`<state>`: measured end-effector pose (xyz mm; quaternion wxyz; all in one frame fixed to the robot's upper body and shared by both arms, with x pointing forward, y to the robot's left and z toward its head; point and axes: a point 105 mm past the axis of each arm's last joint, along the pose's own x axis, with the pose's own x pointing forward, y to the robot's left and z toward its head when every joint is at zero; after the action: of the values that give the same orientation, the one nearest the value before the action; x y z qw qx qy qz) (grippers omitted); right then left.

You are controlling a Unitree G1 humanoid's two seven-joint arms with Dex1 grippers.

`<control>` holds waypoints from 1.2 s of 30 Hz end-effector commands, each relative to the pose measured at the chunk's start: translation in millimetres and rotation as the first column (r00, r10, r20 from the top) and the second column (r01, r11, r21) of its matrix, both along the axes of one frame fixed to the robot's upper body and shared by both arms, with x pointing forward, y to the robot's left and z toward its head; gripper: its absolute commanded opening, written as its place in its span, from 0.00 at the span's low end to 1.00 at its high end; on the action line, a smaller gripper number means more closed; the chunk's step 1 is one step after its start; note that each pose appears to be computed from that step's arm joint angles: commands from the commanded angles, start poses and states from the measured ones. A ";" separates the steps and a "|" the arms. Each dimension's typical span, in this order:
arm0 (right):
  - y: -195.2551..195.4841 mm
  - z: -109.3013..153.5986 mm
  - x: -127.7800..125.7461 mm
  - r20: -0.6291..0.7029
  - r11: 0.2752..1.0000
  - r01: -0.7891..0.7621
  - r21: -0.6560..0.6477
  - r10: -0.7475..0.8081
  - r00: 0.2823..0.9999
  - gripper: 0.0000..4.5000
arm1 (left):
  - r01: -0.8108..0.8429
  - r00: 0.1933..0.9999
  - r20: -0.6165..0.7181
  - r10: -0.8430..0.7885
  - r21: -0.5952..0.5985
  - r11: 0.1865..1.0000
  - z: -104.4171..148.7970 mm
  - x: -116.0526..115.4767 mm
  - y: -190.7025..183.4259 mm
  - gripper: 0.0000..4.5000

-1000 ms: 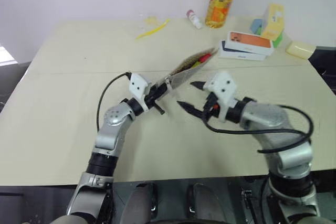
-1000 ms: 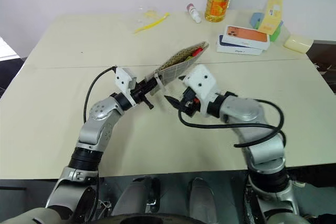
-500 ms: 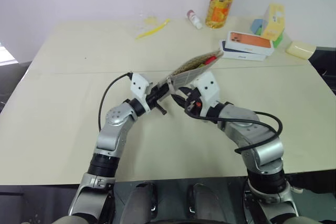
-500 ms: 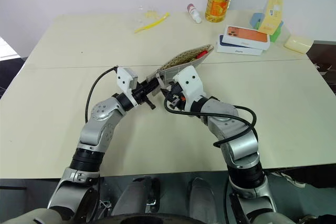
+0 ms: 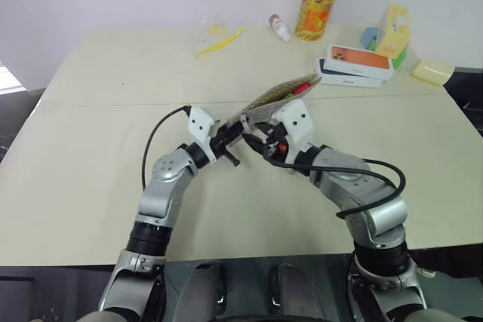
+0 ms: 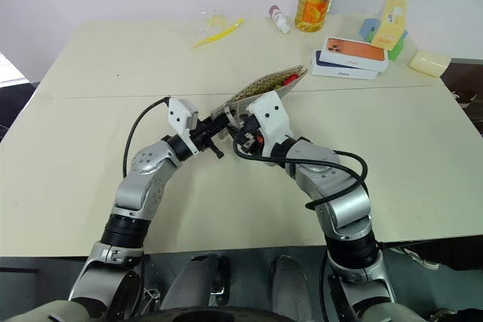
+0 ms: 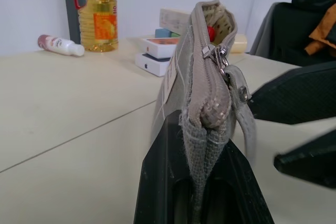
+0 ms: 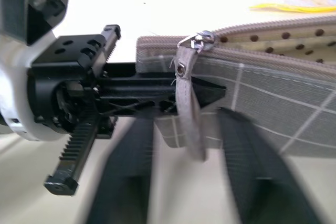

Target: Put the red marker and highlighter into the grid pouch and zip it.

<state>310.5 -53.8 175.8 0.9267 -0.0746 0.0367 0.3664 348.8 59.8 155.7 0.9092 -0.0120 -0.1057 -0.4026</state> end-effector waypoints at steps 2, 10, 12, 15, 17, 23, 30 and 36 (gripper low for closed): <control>6.3 5.1 -1.8 0.028 1.000 -0.019 0.006 0.019 0.999 0.41 | 0.022 0.997 0.073 -0.021 -0.015 1.000 17.4 -3.5 -4.1 0.00; 6.8 -0.8 6.0 0.007 1.000 0.008 0.009 -0.008 1.000 0.36 | 0.021 0.997 0.079 -0.020 -0.013 1.000 18.9 -3.1 -3.3 0.00; 6.3 -0.5 6.0 0.008 1.000 0.006 0.013 -0.007 1.000 0.21 | 0.019 0.997 0.079 -0.018 -0.013 1.000 18.9 -3.0 -2.7 0.00; 2.1 1.4 6.1 0.022 1.000 0.017 0.004 -0.017 1.000 0.01 | 0.011 0.997 0.080 -0.010 -0.011 1.000 18.3 -2.8 -0.4 0.00; -2.1 4.0 7.2 0.035 1.000 0.031 -0.002 -0.031 0.999 0.01 | 0.002 0.997 0.080 -0.002 -0.004 1.000 17.4 -2.2 1.9 0.00; -44.8 36.7 20.7 0.149 0.985 0.170 -0.025 -0.164 0.975 0.01 | -0.023 0.995 0.096 0.017 0.063 0.998 9.9 -1.1 13.5 0.00; -135.7 83.1 33.7 0.292 0.899 0.430 -0.086 -0.390 0.873 0.01 | -0.030 0.994 0.110 0.011 0.172 0.985 -3.8 -4.4 35.4 0.00; -154.3 68.7 32.8 0.262 0.874 0.454 -0.175 -0.404 0.877 0.01 | -0.011 0.994 0.106 -0.015 0.232 0.973 -16.5 -8.6 42.7 0.00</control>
<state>346.8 -203.0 228.6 0.9695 -0.1957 0.0228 0.1457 340.4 96.4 145.0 0.8955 0.1039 -0.1143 -0.4175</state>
